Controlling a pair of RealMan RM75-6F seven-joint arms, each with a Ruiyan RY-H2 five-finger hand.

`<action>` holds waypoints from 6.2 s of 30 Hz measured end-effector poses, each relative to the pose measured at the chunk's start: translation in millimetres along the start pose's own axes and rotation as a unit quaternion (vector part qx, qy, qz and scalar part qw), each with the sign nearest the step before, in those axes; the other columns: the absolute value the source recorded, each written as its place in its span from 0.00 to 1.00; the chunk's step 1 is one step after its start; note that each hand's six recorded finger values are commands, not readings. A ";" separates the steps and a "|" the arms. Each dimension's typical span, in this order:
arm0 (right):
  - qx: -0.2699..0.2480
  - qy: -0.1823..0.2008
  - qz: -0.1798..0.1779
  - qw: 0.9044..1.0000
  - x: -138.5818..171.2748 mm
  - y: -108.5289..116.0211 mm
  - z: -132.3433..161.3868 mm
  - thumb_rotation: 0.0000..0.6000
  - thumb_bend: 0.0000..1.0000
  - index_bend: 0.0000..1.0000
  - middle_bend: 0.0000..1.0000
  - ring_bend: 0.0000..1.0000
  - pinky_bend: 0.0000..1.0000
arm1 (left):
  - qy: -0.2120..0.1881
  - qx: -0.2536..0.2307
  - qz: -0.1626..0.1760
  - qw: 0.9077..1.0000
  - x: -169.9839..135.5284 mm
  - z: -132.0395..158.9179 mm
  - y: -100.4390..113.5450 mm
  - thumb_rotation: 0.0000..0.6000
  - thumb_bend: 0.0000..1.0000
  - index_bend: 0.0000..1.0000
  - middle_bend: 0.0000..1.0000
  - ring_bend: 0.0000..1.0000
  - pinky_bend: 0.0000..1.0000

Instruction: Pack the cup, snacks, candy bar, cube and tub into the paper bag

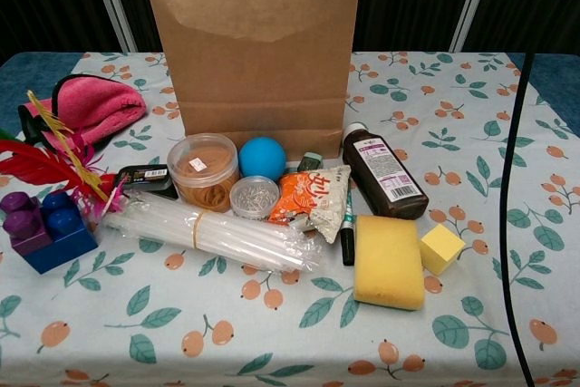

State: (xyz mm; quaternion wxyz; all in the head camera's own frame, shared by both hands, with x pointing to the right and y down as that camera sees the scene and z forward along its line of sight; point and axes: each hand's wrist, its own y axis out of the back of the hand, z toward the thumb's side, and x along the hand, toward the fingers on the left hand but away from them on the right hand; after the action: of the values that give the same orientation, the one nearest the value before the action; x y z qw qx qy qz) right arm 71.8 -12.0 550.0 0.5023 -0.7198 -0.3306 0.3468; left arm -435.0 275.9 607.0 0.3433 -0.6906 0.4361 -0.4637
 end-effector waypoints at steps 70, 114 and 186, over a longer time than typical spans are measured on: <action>0.134 0.230 0.185 0.946 101.9 -153.2 73.3 1.00 0.02 0.12 0.21 0.02 0.00 | -0.003 0.006 0.015 1.000 1.7 -0.6 3.2 1.00 0.16 0.18 0.18 0.13 0.20; 0.248 0.242 0.202 0.916 29.1 -218.2 125.1 1.00 0.12 0.16 0.28 0.07 0.00 | -0.008 -0.019 0.016 1.000 0.4 2.1 6.0 1.00 0.16 0.18 0.18 0.13 0.20; 0.190 0.058 -0.066 0.978 12.3 14.9 22.6 1.00 0.15 0.18 0.28 0.11 0.00 | -0.012 -0.005 -0.001 1.000 -1.2 4.1 -3.5 1.00 0.16 0.18 0.18 0.13 0.20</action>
State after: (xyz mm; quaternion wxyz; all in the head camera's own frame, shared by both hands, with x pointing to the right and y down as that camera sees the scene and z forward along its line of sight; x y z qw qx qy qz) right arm 61.6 5.3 527.9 0.6696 -0.6071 -0.2757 0.3273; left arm -430.4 278.6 608.2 0.3448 -0.6985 0.4331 -0.4535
